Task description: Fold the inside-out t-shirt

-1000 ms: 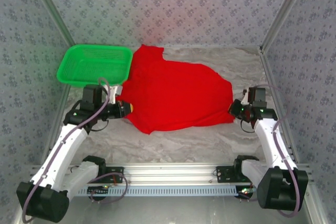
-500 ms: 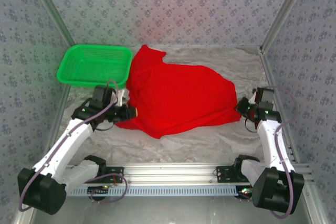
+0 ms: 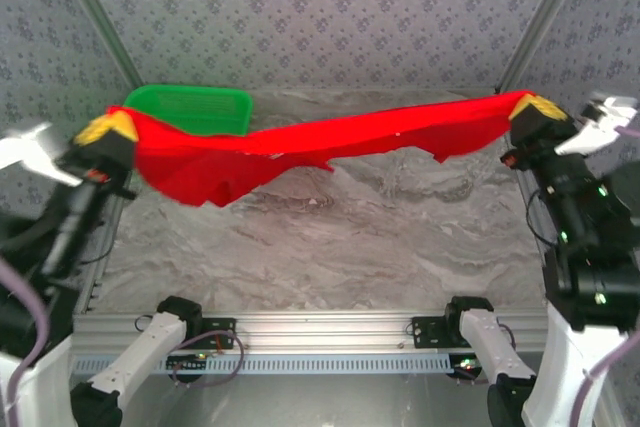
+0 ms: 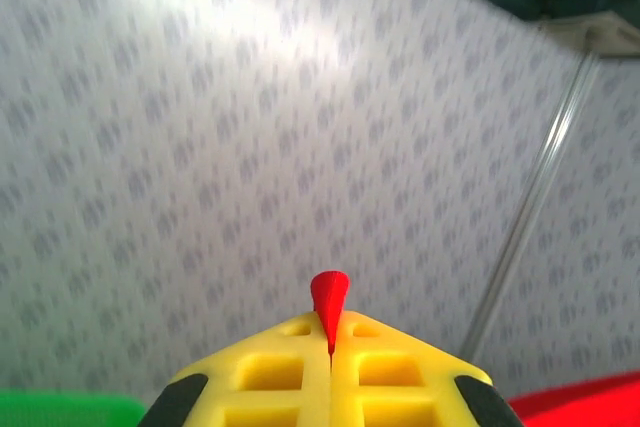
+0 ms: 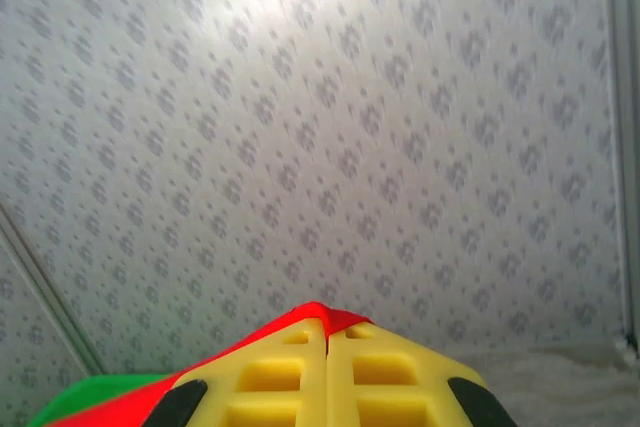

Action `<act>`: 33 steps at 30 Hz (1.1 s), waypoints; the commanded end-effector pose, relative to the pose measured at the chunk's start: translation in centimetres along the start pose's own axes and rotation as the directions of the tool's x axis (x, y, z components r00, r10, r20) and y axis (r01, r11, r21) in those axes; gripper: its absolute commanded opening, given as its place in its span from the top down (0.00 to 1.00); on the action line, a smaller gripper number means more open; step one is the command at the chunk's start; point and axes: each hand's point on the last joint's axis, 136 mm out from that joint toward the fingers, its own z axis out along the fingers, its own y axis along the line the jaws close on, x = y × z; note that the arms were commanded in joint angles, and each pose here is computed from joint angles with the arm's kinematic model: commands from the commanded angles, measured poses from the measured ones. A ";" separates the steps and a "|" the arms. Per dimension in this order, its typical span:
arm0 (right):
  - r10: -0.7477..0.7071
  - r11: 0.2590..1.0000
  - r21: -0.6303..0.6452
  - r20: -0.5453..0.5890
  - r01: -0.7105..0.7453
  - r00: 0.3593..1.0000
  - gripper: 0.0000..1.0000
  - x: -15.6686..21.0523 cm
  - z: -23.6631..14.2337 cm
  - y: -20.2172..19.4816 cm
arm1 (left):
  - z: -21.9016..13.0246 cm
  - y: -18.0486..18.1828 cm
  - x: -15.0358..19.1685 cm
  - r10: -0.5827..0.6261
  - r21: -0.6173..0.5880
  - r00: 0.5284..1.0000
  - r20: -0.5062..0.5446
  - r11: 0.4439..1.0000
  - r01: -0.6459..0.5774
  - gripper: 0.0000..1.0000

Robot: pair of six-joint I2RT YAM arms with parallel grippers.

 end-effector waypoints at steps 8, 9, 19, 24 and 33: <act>-0.076 0.992 0.109 0.060 0.069 0.995 1.00 -4.5 -2.5 -0.3 | 1.8 0.4 -7.0 0.219 -0.142 0.972 0.083 0.968 -0.206 1.00; -0.078 0.990 0.120 0.059 0.071 0.995 1.00 -4.6 -1.7 -0.6 | 3.0 0.8 -6.9 0.243 -0.166 0.967 0.073 0.959 -0.229 1.00; -0.073 0.986 0.153 0.069 0.062 0.995 1.00 -3.2 10.3 -4.2 | 16.2 4.4 -4.5 0.387 -0.246 0.922 -0.028 0.891 -0.382 1.00; -0.058 0.990 0.134 0.092 0.046 0.994 1.00 -2.1 16.3 -5.6 | 21.9 6.6 -3.4 0.376 -0.212 0.926 -0.021 0.904 -0.371 1.00; -0.016 1.000 0.029 0.186 0.010 0.982 1.00 -7.0 21.2 -3.8 | 23.9 5.3 -8.7 0.294 -0.094 0.935 0.198 0.955 -0.281 1.00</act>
